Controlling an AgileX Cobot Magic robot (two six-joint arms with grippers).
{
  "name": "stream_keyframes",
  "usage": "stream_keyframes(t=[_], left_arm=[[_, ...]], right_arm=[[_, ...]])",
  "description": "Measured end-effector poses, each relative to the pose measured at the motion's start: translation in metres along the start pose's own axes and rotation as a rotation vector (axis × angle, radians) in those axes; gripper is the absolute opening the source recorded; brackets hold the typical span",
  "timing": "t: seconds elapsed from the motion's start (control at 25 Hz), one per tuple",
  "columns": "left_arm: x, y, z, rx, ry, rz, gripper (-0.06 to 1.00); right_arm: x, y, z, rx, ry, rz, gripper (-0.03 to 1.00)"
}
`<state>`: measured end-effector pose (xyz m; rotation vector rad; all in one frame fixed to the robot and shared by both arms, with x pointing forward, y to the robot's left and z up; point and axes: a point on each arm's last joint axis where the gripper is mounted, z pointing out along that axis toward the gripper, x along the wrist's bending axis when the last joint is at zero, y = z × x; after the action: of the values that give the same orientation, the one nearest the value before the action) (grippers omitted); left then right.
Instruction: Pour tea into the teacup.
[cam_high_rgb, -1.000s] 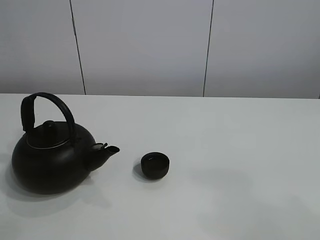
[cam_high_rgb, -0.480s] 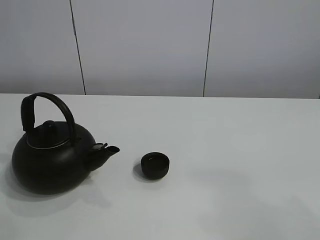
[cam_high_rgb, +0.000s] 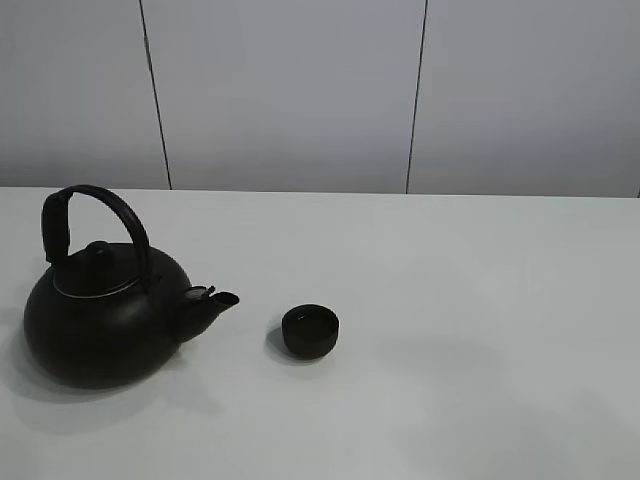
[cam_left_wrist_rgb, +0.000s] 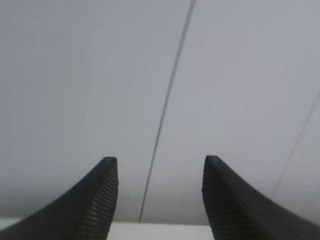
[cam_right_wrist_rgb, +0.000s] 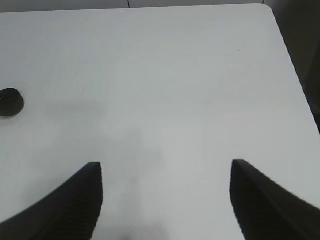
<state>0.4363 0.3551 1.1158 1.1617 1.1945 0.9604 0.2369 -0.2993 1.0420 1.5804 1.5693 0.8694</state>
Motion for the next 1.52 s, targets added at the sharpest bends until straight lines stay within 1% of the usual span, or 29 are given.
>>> stream_keyframes(t=[0.12,0.2,0.32,0.4,0.52,0.72,0.76,0.88,0.96,1.04,1.2,1.32,1.44,1.52], left_arm=[[-0.039,0.032,-0.028,-0.118,-0.120,0.103,0.38],[-0.063,0.049,-0.050,-0.200,-0.164,0.177,0.38],[-0.088,0.068,-0.072,-0.293,-0.195,0.254,0.38],[-0.092,0.074,-0.077,-0.325,-0.181,0.259,0.38],[-0.089,0.079,-0.078,-0.373,-0.150,0.202,0.38],[-0.086,0.096,-0.086,-0.564,-0.161,0.014,0.38],[-0.086,0.099,-0.089,-0.593,-0.158,0.009,0.38],[-0.092,0.110,-0.098,-0.654,-0.130,0.060,0.38],[-0.093,0.123,-0.104,-0.691,-0.090,0.067,0.38],[-0.090,0.132,-0.106,-0.714,-0.029,0.036,0.38],[-0.071,0.145,-0.100,-0.718,0.134,0.001,0.38],[-0.060,0.153,-0.096,-0.706,0.258,0.051,0.38],[-0.055,0.162,-0.101,-0.672,0.409,0.165,0.38],[-0.055,0.168,-0.106,-0.644,0.486,0.234,0.38]], right_arm=[[0.000,0.000,0.000,0.000,0.000,0.000,0.49],[0.000,0.000,0.000,0.000,0.000,0.000,0.49],[0.000,0.000,0.000,0.000,0.000,0.000,0.49],[0.000,0.000,0.000,0.000,0.000,0.000,0.49],[0.000,0.000,0.000,0.000,0.000,0.000,0.49],[0.000,0.000,0.000,0.000,0.000,0.000,0.49],[0.000,0.000,0.000,0.000,0.000,0.000,0.49],[0.000,0.000,0.000,-0.001,0.000,0.000,0.49],[0.000,0.000,0.000,-0.001,-0.001,0.000,0.49],[0.000,0.000,0.000,0.000,-0.001,0.000,0.49],[0.000,0.000,0.000,0.000,-0.001,0.000,0.49],[0.000,0.000,0.000,0.000,-0.001,0.000,0.49],[0.000,0.000,0.000,0.000,-0.001,0.000,0.49],[0.000,0.000,0.000,0.000,-0.001,0.000,0.49]])
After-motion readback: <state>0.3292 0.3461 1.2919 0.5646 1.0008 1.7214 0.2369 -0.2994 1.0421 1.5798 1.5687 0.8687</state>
